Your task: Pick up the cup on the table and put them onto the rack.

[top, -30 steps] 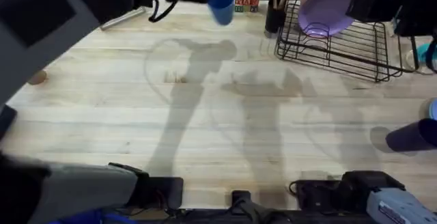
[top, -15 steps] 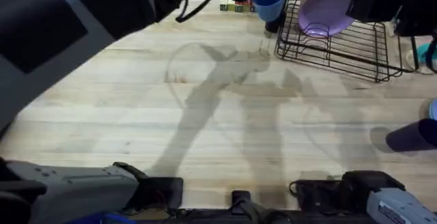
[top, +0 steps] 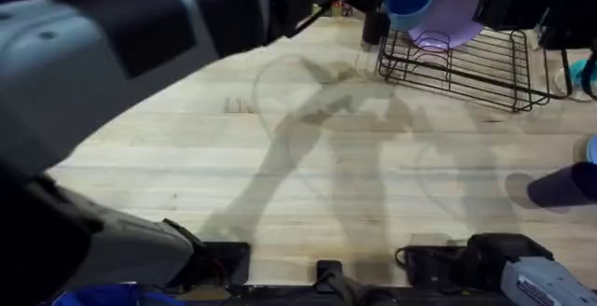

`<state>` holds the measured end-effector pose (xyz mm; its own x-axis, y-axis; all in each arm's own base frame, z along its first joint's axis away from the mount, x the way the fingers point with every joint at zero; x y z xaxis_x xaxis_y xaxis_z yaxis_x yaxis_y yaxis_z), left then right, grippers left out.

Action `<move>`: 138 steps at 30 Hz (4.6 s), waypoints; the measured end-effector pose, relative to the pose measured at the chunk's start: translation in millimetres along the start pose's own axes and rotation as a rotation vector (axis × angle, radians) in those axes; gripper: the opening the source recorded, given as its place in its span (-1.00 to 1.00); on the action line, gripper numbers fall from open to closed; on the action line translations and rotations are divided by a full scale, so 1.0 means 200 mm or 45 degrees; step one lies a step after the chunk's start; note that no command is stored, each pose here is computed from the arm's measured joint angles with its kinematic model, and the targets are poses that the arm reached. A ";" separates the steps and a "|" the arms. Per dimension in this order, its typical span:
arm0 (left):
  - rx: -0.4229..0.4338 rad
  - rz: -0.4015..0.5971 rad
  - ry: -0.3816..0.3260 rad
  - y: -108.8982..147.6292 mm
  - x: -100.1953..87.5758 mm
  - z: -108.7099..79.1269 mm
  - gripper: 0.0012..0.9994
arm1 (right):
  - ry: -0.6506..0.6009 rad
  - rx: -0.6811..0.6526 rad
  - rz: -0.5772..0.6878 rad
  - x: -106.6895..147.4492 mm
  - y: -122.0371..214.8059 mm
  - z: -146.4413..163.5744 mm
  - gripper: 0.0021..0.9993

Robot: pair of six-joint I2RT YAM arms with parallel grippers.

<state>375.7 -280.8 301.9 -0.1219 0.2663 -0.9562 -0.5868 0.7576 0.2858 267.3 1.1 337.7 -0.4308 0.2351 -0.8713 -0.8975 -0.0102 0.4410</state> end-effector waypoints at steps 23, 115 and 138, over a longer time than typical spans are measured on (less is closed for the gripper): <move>-0.067 0.046 0.089 -0.30 0.27 0.07 -0.92 | 0.000 0.000 0.000 0.00 0.00 0.00 0.99; -0.166 0.360 0.222 -0.57 0.57 0.00 -0.92 | -0.001 0.013 0.054 0.03 -0.07 -0.01 0.99; -0.150 0.338 0.234 -0.58 0.56 -0.01 -0.45 | -0.001 0.013 0.054 0.03 -0.07 -0.01 0.99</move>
<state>428.0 -340.6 162.5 -0.4188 0.3251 -0.8479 -0.6024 0.5992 0.5273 277.4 1.1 326.8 -0.4683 0.2353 -0.8517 -0.8774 -0.0102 0.4796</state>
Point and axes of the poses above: each hand's point on the last joint's axis, 136 mm out from that joint toward the fingers, its own y axis back along the fingers, its own z axis along the line the jaws close on, x = y × z, the point moved 5 cm from there along y, back along the fingers, and after that the axes turned 14 degrees about -y, right-handed, at the moved point
